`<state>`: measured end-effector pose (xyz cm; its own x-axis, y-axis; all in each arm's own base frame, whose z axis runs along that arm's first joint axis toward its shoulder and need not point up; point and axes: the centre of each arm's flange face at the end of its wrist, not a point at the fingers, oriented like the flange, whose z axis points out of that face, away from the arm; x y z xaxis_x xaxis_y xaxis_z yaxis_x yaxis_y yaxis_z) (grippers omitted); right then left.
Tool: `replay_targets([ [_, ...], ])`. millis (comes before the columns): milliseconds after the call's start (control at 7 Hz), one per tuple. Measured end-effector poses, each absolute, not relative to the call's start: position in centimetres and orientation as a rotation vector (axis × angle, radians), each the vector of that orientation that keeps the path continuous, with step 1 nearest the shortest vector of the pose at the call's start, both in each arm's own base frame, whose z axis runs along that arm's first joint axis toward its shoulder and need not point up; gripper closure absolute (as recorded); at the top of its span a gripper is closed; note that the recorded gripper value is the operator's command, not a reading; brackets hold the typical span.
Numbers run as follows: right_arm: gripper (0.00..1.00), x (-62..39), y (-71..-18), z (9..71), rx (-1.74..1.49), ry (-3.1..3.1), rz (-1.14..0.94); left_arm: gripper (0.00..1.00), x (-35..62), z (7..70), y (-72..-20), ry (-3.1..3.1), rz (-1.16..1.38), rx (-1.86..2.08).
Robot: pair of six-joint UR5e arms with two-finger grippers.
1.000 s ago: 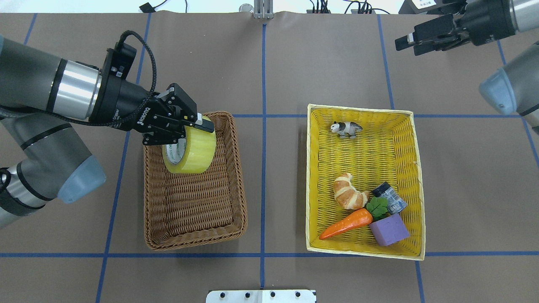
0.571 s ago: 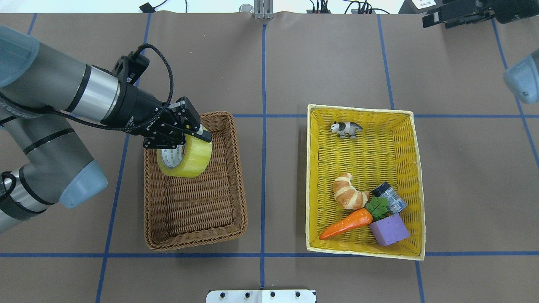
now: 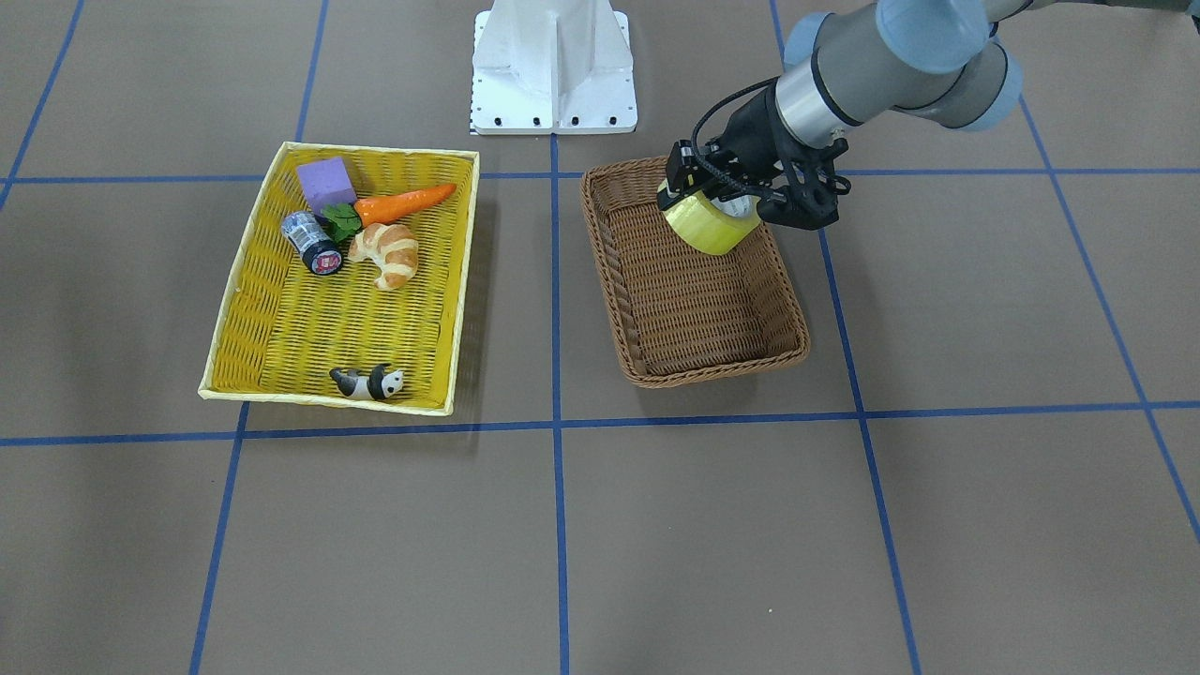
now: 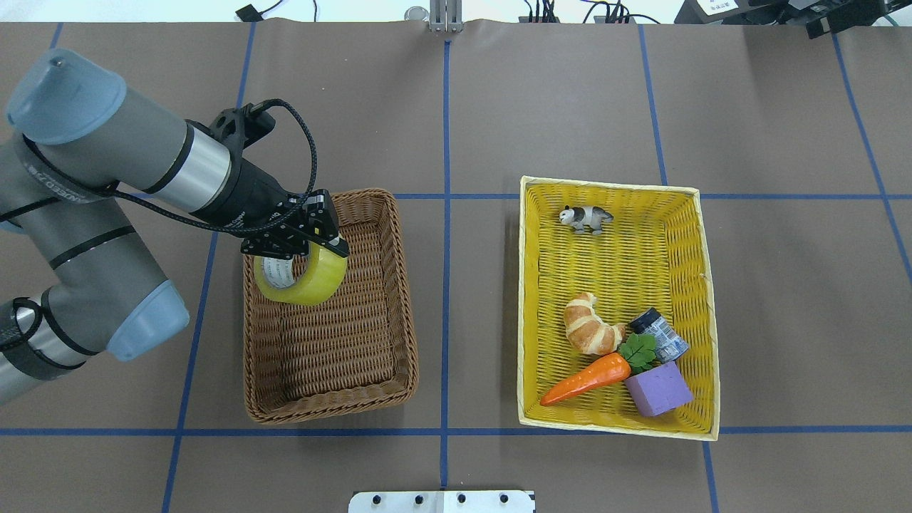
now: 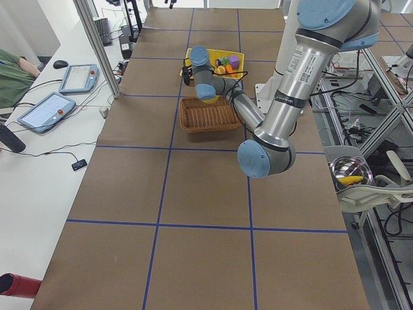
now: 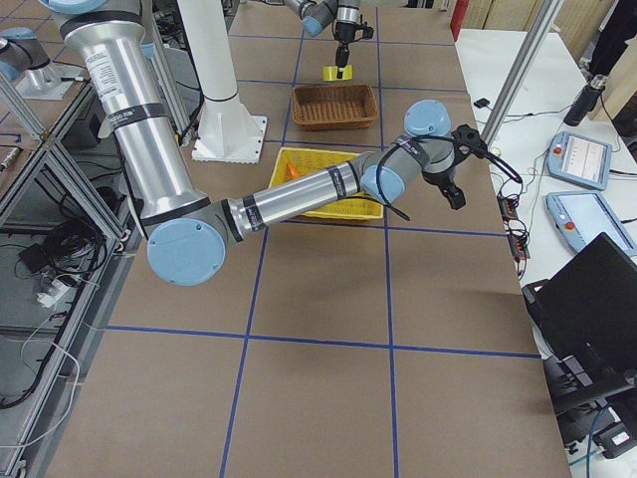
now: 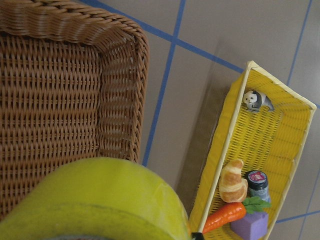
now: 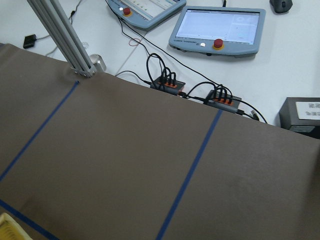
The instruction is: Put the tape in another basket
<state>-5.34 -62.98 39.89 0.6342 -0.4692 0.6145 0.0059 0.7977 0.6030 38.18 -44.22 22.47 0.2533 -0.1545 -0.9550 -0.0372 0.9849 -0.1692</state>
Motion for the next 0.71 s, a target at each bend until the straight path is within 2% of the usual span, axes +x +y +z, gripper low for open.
replay_targets([
  [429, 0.00, -1.6, -63.0, 43.9, 0.455, -0.697, -0.419, 1.00, 40.3, 23.9, -44.8, 1.171, 0.016, -0.085],
  [714, 0.00, -1.0, -62.5, 45.9, 0.322, -0.643, -0.453, 1.00, 43.5, 22.7, -44.2, 1.063, 0.064, -0.052],
])
